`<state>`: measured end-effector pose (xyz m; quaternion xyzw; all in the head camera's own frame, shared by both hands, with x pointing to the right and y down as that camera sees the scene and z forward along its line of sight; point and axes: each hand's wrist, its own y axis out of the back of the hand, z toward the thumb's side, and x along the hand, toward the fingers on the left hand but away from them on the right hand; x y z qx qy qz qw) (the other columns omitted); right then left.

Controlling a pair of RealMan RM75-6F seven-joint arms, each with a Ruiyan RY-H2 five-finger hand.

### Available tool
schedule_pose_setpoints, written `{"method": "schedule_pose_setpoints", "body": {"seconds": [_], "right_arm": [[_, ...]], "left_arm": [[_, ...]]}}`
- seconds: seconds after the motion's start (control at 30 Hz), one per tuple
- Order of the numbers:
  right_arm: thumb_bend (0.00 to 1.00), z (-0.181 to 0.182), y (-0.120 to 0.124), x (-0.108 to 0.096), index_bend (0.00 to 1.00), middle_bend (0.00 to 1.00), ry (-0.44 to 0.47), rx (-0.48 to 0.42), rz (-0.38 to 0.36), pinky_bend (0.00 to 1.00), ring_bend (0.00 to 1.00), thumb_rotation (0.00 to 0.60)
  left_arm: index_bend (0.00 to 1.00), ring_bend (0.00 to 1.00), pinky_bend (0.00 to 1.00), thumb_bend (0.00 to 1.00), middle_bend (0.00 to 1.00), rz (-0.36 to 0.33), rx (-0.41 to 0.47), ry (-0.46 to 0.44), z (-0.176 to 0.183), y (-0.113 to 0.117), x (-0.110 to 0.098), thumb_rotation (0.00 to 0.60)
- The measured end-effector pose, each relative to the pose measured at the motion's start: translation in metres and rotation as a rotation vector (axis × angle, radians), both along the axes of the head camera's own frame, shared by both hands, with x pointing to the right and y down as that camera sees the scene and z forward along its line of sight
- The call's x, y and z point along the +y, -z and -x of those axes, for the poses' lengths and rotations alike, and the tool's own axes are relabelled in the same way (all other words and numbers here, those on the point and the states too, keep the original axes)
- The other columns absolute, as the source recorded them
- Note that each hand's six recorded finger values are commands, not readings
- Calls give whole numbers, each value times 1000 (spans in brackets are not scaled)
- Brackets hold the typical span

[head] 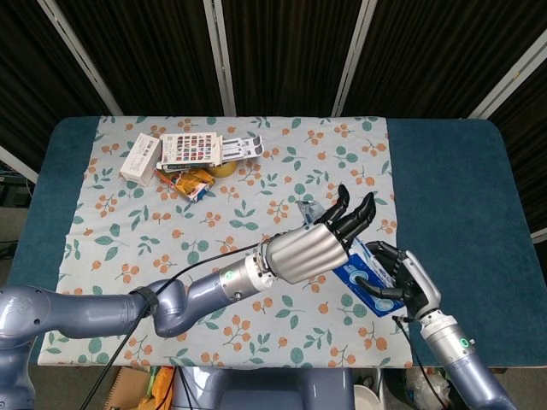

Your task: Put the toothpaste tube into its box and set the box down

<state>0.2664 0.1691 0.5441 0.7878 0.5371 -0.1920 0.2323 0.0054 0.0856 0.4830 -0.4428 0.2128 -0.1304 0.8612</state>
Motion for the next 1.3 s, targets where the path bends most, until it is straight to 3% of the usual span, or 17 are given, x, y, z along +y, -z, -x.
{"method": "schedule_pose_setpoints", "body": {"seconds": [0.7,1.03,1.3], "right_arm": [[305,-12,-10,-4,435,501,-50,-53,27,441,443,600],[304,-11,-2,-10,435,501,-119,-173,59,491,452,600],[305,-24,17,-28,435,501,-168,-215,-14,490,452,600]], "left_arm": [[148,111,257,0,112,-33,160,12,32,58,-12,600],[148,110,257,0,120,-36,165,29,60,63,-11,600],[149,110,257,0,138,-22,188,112,119,61,-7,600]]}}
